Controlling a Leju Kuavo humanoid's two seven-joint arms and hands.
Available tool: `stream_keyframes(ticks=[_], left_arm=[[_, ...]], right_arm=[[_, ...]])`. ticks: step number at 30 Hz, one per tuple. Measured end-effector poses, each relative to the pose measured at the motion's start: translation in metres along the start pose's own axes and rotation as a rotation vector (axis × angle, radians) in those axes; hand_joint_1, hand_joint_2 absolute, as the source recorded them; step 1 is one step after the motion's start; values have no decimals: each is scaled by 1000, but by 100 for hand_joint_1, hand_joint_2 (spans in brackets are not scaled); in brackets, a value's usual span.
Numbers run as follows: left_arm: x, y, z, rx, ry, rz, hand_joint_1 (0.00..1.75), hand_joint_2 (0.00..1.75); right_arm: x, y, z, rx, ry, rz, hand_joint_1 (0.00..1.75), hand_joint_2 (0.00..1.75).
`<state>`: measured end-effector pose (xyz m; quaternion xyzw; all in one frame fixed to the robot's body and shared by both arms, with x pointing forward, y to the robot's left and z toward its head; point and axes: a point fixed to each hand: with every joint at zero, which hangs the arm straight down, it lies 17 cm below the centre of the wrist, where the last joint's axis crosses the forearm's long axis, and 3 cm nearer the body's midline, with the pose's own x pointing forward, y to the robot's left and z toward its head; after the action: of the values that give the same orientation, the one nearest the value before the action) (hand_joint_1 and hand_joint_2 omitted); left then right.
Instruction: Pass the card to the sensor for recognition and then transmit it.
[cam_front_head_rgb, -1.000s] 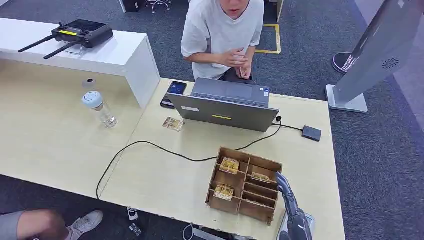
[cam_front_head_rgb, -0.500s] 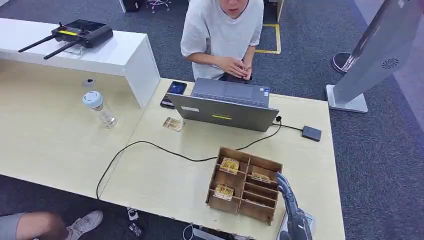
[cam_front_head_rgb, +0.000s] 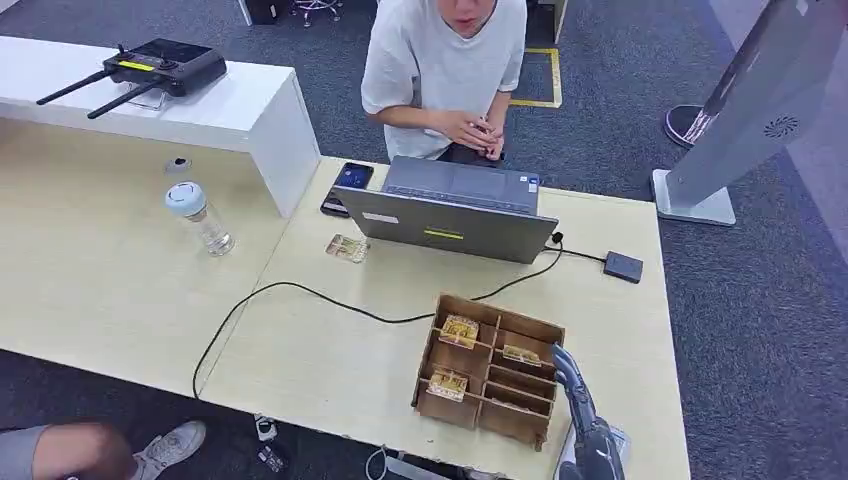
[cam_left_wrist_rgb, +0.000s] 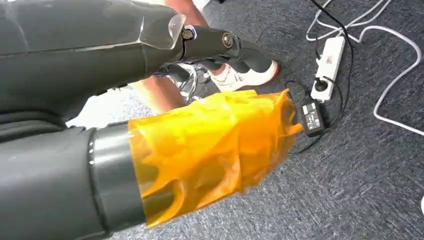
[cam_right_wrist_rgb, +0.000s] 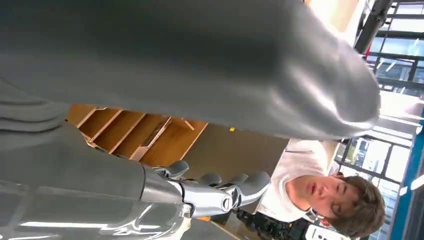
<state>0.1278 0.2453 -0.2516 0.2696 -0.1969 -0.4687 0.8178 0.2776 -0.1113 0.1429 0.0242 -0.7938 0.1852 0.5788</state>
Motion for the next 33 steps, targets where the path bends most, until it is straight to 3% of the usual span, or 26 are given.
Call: stream_keyframes(ticks=[33], left_arm=[[1,1,0,6,-5,-4,0,0]], right_arm=[[1,0,0,2,-4,5,0,0]])
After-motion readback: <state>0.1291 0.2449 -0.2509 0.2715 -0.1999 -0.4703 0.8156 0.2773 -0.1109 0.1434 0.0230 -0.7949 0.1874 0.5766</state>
